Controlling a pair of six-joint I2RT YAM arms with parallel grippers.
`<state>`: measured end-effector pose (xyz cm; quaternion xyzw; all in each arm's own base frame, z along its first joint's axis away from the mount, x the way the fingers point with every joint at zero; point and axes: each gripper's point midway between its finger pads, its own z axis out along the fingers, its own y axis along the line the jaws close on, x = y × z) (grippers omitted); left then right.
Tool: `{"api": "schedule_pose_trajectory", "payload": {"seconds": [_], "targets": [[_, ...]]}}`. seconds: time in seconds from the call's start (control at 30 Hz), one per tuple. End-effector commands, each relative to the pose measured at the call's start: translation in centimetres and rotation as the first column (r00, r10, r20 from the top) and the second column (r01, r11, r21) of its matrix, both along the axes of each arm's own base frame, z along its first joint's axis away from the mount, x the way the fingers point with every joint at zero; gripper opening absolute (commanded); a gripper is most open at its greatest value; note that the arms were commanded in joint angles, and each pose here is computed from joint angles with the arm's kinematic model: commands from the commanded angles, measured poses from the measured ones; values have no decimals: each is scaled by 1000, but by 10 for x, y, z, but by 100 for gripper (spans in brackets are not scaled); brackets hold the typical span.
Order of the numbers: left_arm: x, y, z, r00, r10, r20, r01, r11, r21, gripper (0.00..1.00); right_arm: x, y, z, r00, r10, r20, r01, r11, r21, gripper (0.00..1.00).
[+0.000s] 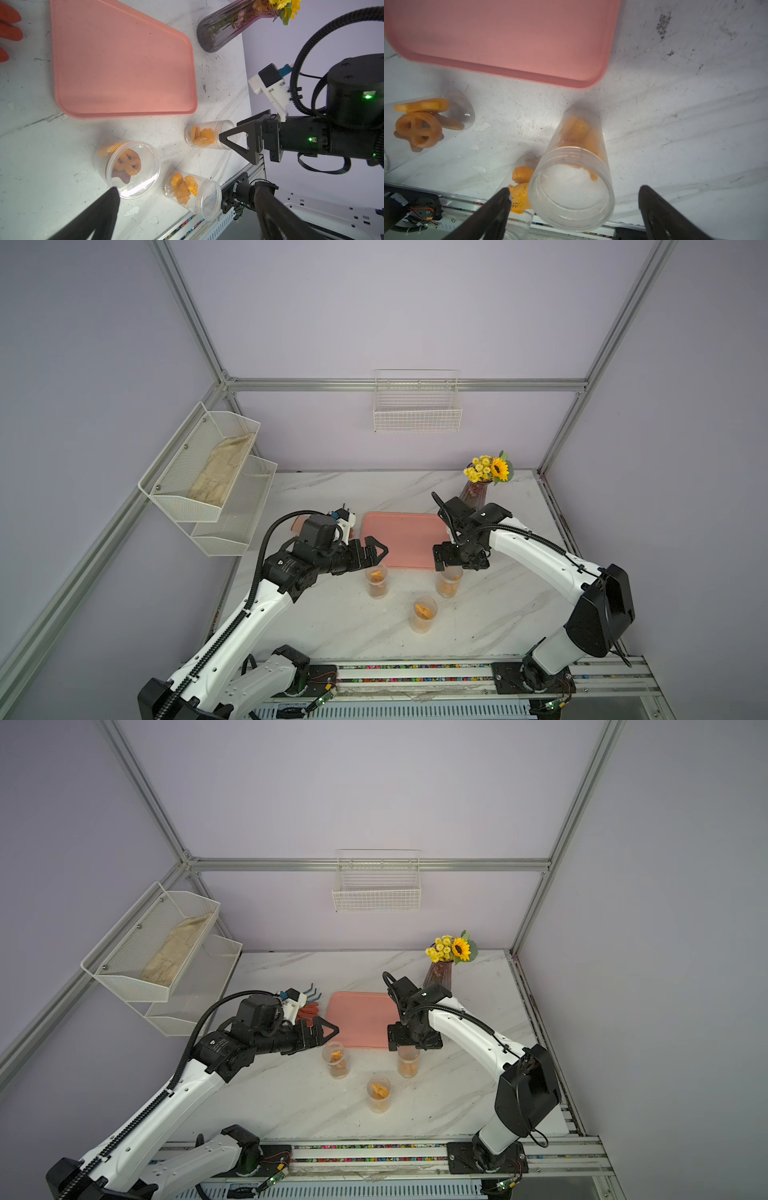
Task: Pour the cookies out of the jar
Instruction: Pick up the jar from the center of the board.
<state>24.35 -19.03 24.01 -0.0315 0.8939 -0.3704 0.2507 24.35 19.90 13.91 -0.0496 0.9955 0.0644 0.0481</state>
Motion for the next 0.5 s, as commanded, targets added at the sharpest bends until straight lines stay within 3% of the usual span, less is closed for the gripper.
{"api": "schedule_pose_trajectory", "payload": {"seconds": [0.0,0.47], "targets": [[-8,2,-12,1000,10,-24,-10,1000,4,100,-12,-6,-5,1000,1,-20,-1,1000,-15,97],[-13,5,-14,999,30,-24,-30,1000,4,100,-19,-7,-31,998,-2,-69,0,1000,-23,93]]}}
